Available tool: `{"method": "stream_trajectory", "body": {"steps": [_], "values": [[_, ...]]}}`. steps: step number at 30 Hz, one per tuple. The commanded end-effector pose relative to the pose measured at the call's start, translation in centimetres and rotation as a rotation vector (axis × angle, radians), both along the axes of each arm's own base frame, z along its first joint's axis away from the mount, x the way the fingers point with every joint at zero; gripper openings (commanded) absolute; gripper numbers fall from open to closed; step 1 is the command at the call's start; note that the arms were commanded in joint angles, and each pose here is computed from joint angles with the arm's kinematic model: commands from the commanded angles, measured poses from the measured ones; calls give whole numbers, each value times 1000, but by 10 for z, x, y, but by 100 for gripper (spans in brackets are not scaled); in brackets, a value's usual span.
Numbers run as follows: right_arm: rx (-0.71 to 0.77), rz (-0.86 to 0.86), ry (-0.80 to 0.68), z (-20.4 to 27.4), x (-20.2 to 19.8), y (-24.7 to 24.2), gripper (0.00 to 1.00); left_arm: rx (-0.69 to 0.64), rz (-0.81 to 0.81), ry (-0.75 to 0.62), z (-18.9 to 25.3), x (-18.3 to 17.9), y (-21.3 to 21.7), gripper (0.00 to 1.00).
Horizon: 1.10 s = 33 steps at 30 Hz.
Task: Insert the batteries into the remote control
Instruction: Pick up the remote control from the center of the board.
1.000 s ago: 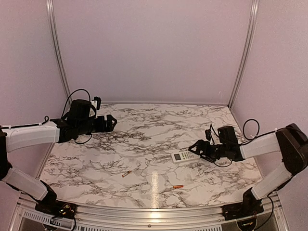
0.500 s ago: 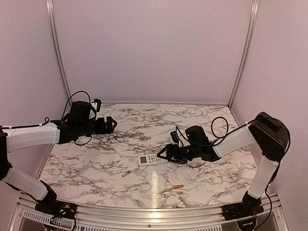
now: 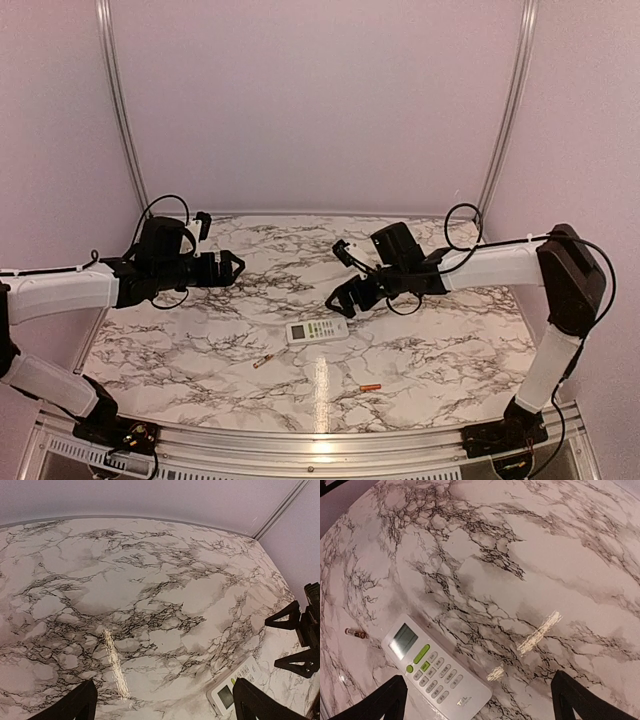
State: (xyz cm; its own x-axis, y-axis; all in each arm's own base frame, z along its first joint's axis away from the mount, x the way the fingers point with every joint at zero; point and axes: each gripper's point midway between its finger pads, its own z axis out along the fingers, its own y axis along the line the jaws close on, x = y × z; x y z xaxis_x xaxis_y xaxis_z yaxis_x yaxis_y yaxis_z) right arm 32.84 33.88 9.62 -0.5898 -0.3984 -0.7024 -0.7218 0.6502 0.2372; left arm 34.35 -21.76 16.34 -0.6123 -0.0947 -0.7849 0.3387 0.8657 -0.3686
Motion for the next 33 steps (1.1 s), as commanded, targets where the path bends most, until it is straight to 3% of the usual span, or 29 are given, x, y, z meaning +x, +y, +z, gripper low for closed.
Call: {"method": "stream_trajectory", "body": {"steps": [1, 12, 25, 33], "values": [[-39, 251, -95, 8, -18, 12, 99, -24, -10, -54, 17, 1, -2, 99], [-180, 527, -48, -25, -33, 50, 99, -42, -10, -73, 26, -1, -2, 99], [-426, 625, -58, -70, -42, 60, 99, -49, -15, -77, 29, -2, -3, 99], [-526, 667, -19, -91, -44, 59, 91, -49, -13, -79, 32, -1, -3, 99]]}}
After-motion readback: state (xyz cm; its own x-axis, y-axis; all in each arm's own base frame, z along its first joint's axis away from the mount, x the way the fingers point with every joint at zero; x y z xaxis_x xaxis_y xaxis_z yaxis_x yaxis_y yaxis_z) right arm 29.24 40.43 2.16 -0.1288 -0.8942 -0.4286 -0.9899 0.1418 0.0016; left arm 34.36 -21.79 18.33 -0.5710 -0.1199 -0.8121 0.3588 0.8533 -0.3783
